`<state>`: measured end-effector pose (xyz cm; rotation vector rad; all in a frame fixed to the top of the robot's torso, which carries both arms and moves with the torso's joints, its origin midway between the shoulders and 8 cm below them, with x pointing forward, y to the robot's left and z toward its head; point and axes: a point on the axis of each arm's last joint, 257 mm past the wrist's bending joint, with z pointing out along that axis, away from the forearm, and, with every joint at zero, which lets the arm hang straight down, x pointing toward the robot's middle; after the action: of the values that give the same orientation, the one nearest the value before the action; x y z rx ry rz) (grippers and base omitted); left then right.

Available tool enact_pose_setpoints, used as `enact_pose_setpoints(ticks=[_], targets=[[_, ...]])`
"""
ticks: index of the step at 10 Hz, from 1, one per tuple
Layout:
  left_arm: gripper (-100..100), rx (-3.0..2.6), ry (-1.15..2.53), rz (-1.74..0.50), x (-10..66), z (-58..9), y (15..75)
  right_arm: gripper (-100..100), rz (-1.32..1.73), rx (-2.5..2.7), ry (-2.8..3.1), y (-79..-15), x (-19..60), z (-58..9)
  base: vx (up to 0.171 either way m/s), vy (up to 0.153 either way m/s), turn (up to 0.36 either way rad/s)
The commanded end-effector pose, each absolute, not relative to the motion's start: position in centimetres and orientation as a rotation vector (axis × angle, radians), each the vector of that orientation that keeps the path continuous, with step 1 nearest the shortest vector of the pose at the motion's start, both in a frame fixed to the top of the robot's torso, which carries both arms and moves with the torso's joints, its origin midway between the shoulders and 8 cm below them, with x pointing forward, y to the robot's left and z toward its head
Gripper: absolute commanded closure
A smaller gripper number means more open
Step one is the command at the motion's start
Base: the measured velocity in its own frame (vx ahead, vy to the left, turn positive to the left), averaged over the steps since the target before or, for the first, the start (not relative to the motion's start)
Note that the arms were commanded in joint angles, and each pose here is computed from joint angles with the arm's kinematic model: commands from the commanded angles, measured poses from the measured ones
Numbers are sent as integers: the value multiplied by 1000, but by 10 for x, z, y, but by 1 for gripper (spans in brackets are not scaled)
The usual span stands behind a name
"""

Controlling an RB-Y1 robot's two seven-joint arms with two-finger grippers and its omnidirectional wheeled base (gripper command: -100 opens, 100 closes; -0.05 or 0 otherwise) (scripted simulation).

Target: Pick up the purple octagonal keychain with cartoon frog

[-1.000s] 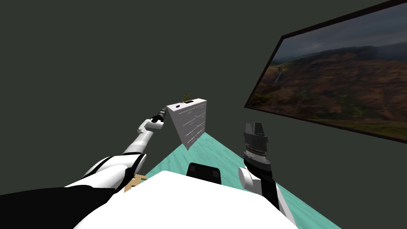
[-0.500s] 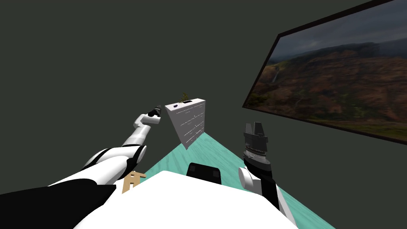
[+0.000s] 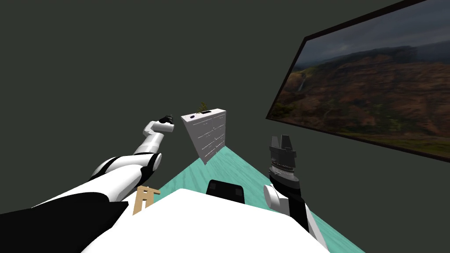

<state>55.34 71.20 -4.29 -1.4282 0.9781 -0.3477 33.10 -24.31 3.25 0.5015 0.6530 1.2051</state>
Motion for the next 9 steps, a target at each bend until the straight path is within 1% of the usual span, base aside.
enact_pose_setpoints(ticks=[1,7,9], targets=[[-100,-1500,925,-344,546,-33,730,0,1205,502,653,-243,331,33,15,-76,22],[-100,-1716,771,-365,526,-14,762,0,1205,502,653,-243,331,33,18,-107,11],[-100,-1793,721,-386,522,-12,767,0,1205,502,653,-243,331,33,30,-80,-7]])
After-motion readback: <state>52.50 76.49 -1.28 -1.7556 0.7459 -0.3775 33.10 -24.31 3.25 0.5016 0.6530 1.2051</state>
